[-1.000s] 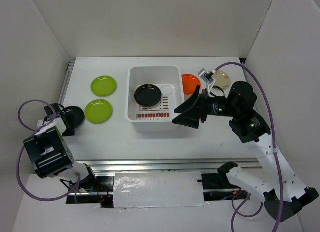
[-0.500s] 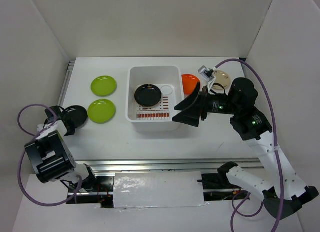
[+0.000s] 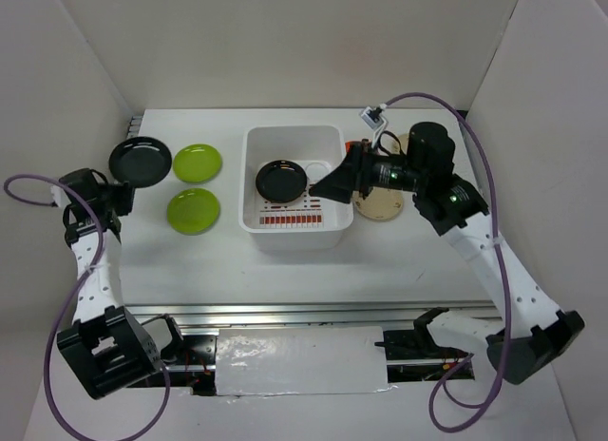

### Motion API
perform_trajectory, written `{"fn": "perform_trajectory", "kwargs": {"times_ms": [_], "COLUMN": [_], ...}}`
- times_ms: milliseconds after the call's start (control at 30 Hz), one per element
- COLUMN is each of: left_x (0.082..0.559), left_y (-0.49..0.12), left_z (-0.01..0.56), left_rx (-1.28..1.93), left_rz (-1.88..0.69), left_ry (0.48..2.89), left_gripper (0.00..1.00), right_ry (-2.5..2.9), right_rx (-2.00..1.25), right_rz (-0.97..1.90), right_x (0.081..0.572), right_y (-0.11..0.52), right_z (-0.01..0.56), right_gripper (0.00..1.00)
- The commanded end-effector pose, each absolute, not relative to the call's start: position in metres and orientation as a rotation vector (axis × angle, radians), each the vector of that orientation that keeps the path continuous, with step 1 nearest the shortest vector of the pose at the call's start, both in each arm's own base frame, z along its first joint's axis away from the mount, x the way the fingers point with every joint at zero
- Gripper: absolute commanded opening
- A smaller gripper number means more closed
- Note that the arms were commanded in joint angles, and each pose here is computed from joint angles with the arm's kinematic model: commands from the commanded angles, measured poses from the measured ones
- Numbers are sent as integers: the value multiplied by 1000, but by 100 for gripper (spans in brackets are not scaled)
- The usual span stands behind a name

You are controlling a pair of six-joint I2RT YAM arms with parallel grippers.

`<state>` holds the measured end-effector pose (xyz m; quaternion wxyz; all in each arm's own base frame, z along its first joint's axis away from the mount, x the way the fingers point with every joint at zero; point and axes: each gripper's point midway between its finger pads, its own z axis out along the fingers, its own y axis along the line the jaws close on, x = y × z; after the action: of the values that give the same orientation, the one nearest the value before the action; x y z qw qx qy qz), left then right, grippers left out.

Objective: Place the plates into the plastic bin on the countertop

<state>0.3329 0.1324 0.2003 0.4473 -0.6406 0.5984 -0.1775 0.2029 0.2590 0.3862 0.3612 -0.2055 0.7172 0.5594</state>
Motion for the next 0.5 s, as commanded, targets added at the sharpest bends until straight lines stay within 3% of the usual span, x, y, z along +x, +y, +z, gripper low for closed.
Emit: {"fn": "perform_trajectory", "kwargs": {"times_ms": [0, 233, 300, 467], "left_x": [358, 369, 364, 352], "left_y": [69, -66, -94, -134], "left_z": [258, 327, 341, 360], "left_rx": [-1234, -730, -645, -521], "left_rz": [-691, -1087, -1162, -1308], "left_ry": [1589, 1838, 1868, 1911], "left_gripper": [0, 0, 0, 0], "right_ry": [1800, 1881, 1984, 2076], "right_rx": [-452, -371, -315, -296], "right_rz": [1377, 1178, 1088, 1035], "right_x": [234, 330, 367, 390], "right_y": [265, 299, 308, 317], "right_z": [415, 421, 391, 365], "right_gripper": [100, 100, 100, 98]}}
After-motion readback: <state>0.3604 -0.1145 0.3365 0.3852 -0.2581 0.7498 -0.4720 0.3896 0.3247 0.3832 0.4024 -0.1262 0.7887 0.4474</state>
